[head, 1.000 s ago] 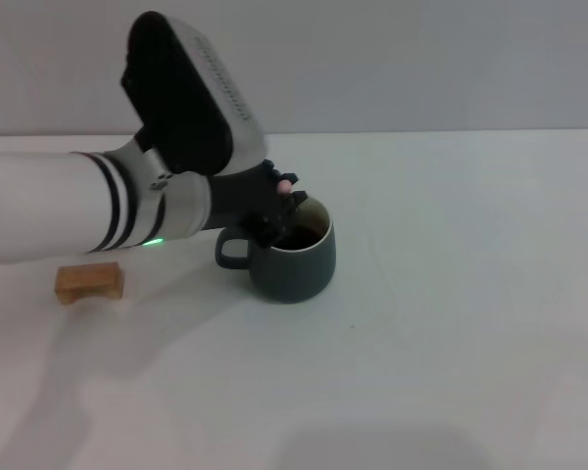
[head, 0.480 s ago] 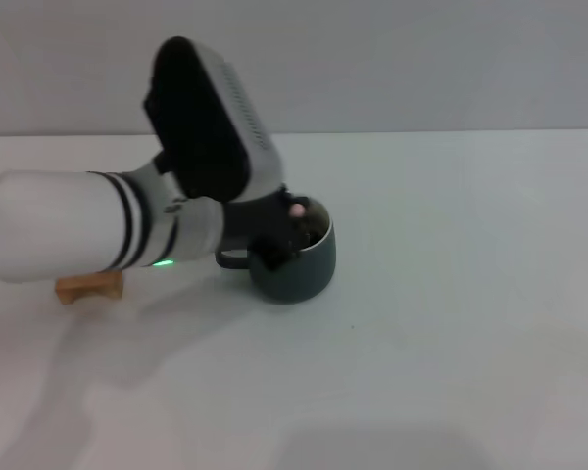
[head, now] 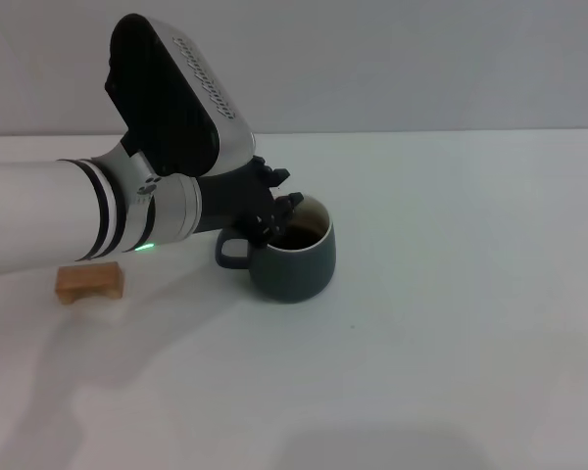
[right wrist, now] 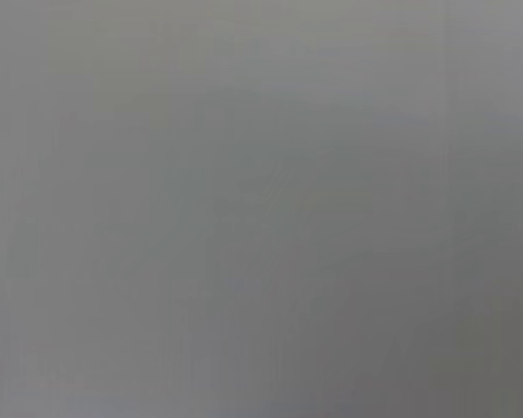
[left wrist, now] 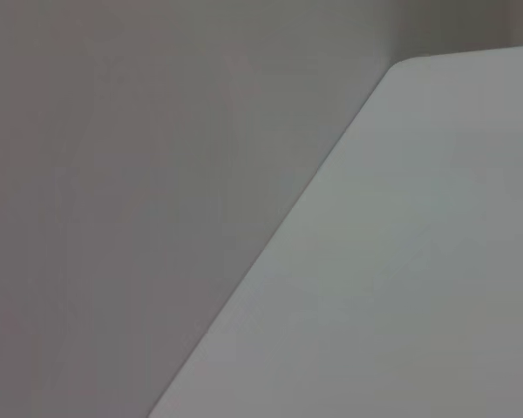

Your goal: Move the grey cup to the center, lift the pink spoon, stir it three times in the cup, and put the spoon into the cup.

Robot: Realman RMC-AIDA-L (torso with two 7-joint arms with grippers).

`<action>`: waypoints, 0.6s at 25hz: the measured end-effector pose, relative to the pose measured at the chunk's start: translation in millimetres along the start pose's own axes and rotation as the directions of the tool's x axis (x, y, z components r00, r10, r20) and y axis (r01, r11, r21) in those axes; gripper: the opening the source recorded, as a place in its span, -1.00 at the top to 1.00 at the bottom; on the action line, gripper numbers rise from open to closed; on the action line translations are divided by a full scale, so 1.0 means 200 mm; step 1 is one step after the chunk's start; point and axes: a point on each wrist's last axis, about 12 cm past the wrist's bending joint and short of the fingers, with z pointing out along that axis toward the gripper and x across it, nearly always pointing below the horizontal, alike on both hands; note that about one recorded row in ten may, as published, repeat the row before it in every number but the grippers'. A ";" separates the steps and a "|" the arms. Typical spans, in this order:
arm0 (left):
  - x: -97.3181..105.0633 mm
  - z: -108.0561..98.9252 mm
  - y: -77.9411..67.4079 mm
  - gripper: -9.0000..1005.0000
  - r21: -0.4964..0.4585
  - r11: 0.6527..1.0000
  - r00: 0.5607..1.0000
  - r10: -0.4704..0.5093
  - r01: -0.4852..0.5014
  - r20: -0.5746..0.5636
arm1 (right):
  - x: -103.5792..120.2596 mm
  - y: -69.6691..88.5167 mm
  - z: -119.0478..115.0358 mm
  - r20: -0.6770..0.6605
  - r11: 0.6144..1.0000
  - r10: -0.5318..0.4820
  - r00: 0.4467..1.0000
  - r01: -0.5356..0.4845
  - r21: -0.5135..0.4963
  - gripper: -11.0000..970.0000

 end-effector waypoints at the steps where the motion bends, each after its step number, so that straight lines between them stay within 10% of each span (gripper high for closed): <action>1: 0.00 0.00 0.00 0.49 0.000 1.000 1.000 0.000 0.000 0.000 | 0.00 0.00 0.00 0.000 1.000 0.000 1.000 0.000 0.000 0.98; 9: -0.04 -0.04 0.04 0.11 -0.124 0.989 0.990 -0.065 0.081 0.126 | 0.00 0.00 0.00 0.003 1.000 0.003 1.000 -0.003 0.001 0.98; 15: 0.03 -0.04 -0.07 -0.35 -0.426 0.856 0.882 -0.071 0.293 0.466 | -0.01 0.01 0.00 0.017 1.000 0.004 1.000 -0.004 -0.001 0.98</action>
